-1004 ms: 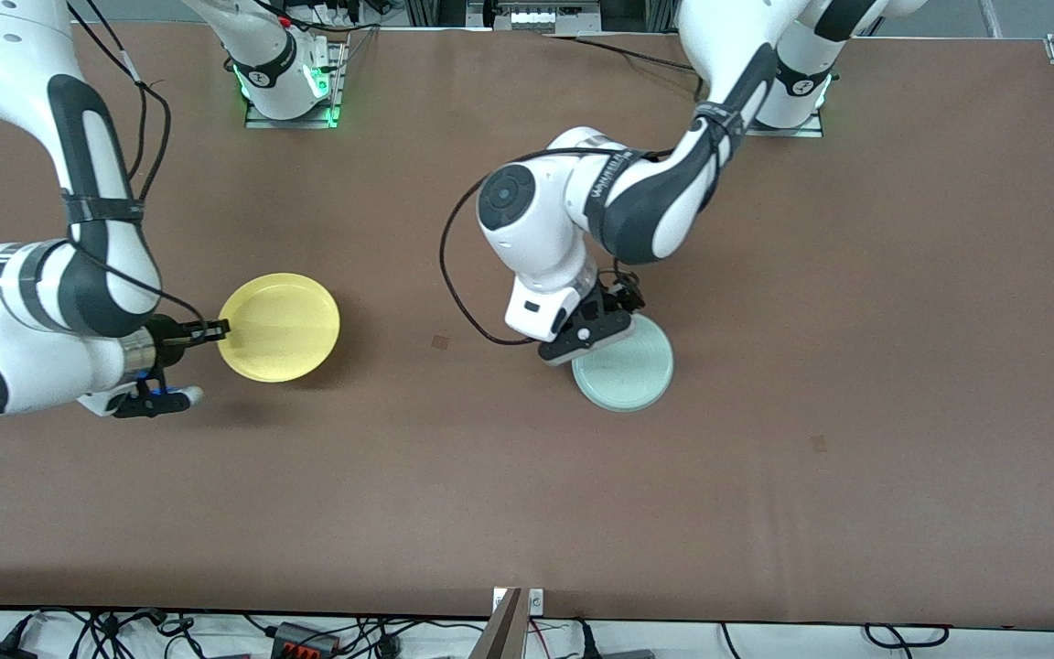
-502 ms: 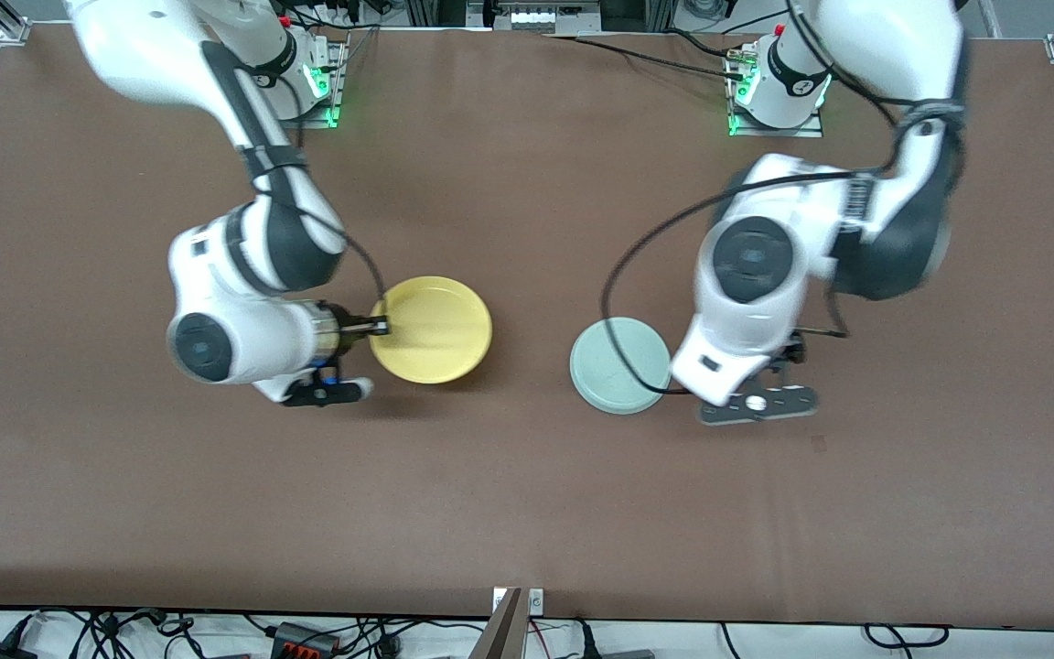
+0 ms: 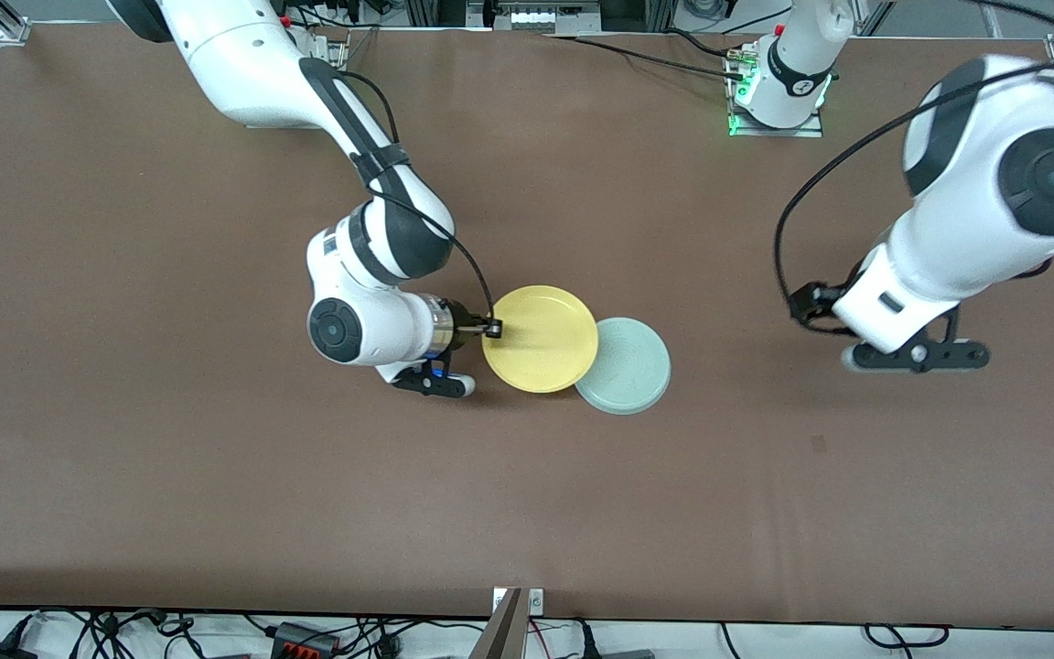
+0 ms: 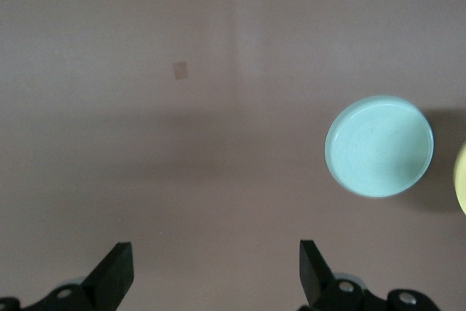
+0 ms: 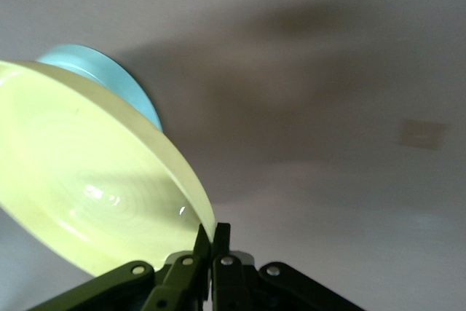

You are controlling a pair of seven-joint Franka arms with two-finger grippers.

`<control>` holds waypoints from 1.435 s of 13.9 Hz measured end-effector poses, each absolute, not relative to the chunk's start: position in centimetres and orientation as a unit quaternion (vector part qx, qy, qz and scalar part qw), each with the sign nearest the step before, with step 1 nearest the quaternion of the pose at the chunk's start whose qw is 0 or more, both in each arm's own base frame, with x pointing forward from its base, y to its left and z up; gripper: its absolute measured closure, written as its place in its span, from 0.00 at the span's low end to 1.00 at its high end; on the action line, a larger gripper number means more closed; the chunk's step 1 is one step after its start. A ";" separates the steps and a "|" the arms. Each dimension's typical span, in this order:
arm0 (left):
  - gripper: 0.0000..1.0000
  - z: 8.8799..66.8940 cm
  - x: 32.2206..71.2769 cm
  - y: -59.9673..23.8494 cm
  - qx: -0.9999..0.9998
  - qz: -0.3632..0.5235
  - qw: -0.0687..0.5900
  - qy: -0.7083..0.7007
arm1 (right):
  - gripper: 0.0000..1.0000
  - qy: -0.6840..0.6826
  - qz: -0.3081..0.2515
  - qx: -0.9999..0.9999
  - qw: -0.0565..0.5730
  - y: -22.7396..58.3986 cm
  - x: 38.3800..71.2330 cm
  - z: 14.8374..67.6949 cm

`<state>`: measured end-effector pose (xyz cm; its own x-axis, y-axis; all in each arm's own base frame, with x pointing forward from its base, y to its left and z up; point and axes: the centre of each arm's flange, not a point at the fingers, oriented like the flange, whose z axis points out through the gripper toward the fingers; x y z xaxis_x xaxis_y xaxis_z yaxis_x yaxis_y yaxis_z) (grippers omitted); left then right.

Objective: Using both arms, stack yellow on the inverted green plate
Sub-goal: 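Carry the yellow plate onto the green plate while the left gripper withdraws, then release the yellow plate on the green plate and open the right gripper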

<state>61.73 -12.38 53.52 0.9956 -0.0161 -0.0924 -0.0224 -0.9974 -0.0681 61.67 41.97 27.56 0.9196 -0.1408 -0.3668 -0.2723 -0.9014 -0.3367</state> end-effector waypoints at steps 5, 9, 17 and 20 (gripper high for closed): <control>0.00 52.2 55.9 -8.1 -0.995 0.038 -0.014 0.094 | 0.97 0.213 0.175 -0.939 0.205 49.4 58.8 23.1; 0.00 53.1 56.0 -6.4 -0.993 0.028 -0.024 0.113 | 0.97 0.263 0.173 -0.921 0.229 51.6 58.1 21.1; 0.00 57.0 59.0 -5.5 -0.995 0.020 -0.018 0.096 | 0.97 0.263 0.176 -0.921 0.229 53.9 56.0 19.3; 0.00 58.3 58.0 -4.9 -0.996 0.034 -0.012 0.085 | 0.97 0.262 0.176 -0.921 0.228 54.0 55.9 19.2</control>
